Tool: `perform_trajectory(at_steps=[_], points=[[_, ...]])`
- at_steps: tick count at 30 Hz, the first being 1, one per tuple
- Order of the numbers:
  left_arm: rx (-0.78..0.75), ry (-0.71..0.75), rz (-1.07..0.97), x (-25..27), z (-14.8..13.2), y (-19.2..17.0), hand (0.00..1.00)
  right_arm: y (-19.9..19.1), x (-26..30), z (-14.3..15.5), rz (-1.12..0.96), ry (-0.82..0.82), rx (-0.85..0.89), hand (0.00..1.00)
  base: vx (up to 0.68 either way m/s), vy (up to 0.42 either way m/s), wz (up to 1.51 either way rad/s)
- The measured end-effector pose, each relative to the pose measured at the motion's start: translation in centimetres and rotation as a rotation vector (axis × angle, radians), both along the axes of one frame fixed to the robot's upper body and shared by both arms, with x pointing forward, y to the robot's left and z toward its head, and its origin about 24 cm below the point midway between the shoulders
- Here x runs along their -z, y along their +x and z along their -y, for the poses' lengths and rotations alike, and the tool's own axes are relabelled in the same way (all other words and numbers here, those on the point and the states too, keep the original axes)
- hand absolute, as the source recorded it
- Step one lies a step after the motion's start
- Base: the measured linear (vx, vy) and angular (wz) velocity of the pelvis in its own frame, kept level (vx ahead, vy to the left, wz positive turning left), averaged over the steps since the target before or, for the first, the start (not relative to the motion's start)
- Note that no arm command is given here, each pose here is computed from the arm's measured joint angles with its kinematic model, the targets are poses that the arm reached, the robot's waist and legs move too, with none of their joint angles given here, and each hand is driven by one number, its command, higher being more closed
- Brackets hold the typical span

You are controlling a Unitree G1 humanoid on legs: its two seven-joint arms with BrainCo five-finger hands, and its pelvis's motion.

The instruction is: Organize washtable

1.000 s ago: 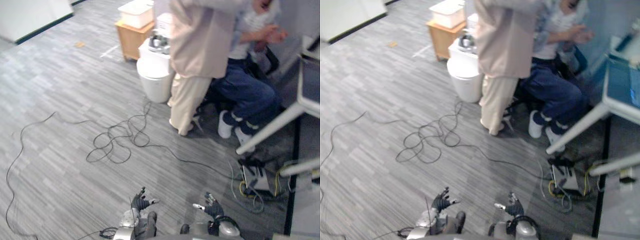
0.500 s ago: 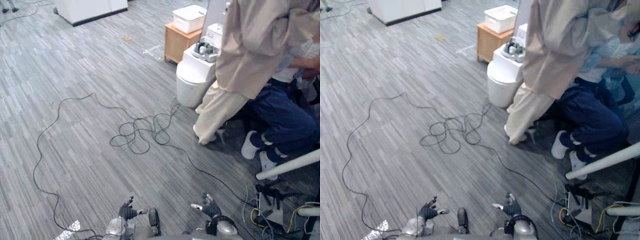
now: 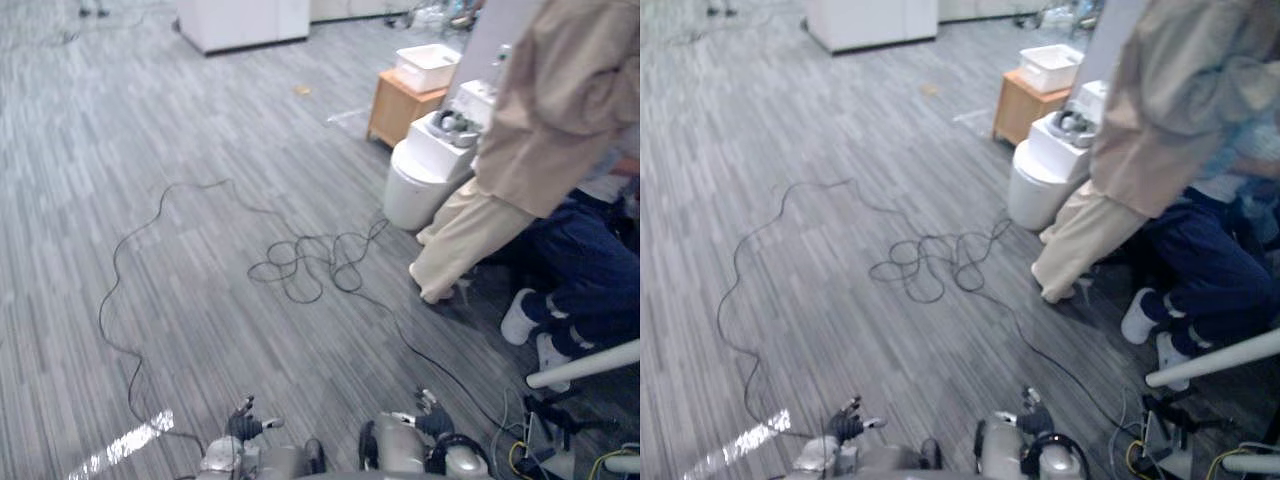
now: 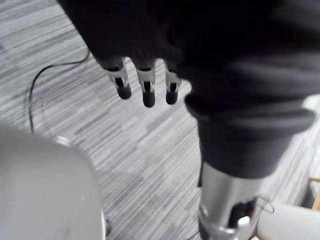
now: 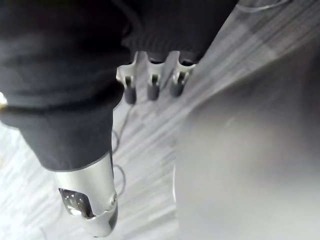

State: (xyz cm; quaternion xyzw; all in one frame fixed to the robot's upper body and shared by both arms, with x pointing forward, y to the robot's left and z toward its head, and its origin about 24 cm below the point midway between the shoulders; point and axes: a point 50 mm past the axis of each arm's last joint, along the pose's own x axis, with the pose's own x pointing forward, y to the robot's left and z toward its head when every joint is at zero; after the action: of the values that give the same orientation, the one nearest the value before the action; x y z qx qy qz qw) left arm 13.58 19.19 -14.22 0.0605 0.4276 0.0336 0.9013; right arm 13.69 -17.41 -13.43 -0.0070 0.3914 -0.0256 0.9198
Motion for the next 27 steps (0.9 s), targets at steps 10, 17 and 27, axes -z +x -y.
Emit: perform_trajectory(at_steps=[10, 17, 27], points=[[-0.086, 0.010, -0.023, 0.3, -0.8, -0.8, 0.00, 1.2, 0.0, -0.3, -0.012, -0.002, -0.049, 0.00, 0.44, -0.189, 0.66], [-0.047, -0.060, 0.032, 0.0, 2.3, 0.1, 0.00, 0.4, 0.1, 0.9, -0.029, -0.033, -0.039, 0.00, 0.39, -0.154, 0.52], [-0.056, -0.016, -0.005, 0.3, 0.3, -1.3, 0.00, -0.5, 0.8, -0.7, -0.072, -0.002, -0.040, 0.00, 0.12, 0.124, 0.28]])
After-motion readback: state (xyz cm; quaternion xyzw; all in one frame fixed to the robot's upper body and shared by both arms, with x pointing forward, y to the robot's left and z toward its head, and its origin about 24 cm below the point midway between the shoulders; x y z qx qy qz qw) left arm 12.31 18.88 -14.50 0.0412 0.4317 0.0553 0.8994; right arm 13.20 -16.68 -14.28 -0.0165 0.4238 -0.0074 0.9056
